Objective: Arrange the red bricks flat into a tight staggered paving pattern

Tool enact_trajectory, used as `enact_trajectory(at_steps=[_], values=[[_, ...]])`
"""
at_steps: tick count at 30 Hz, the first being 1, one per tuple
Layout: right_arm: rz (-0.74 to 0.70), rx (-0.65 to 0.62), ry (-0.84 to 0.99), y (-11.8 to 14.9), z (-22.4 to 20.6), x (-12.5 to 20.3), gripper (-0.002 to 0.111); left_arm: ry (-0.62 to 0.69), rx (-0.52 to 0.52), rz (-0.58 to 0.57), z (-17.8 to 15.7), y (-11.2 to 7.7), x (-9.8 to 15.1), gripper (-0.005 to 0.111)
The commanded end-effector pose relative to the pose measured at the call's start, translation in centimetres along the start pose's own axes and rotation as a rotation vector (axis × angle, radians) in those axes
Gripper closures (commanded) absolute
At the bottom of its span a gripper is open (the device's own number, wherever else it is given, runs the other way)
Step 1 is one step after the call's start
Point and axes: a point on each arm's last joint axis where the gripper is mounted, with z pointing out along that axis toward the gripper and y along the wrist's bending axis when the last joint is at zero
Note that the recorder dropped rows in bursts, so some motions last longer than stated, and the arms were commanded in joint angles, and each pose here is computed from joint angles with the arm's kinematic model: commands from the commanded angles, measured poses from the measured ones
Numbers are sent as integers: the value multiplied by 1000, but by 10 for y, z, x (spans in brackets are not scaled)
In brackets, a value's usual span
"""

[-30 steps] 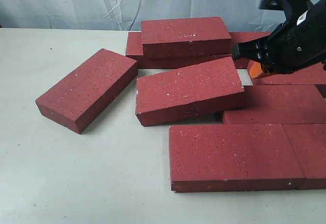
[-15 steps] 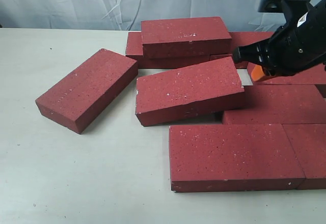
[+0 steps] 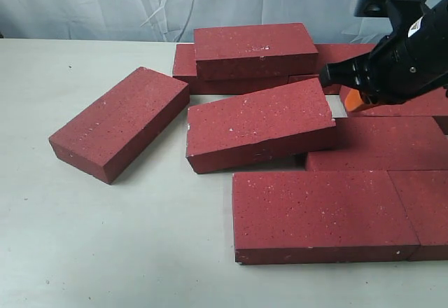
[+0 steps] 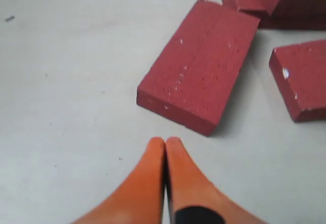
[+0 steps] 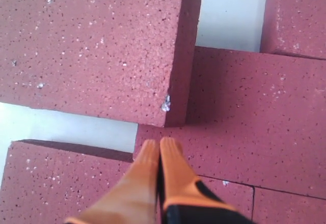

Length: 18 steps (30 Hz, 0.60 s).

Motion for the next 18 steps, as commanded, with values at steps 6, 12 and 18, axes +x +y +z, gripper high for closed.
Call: enact_trajectory(at_steps=[6,12,18], values=[[-18,9,-11,-1,-1,0,109,175,35,-78,46,0,-9,107],[-13,4,-11,0,-1,0,109,168,49,-109,48,-1,-10,107],[13,-23,-14,2,-1,0,109,246,86,-101,47,-5,-3,107]])
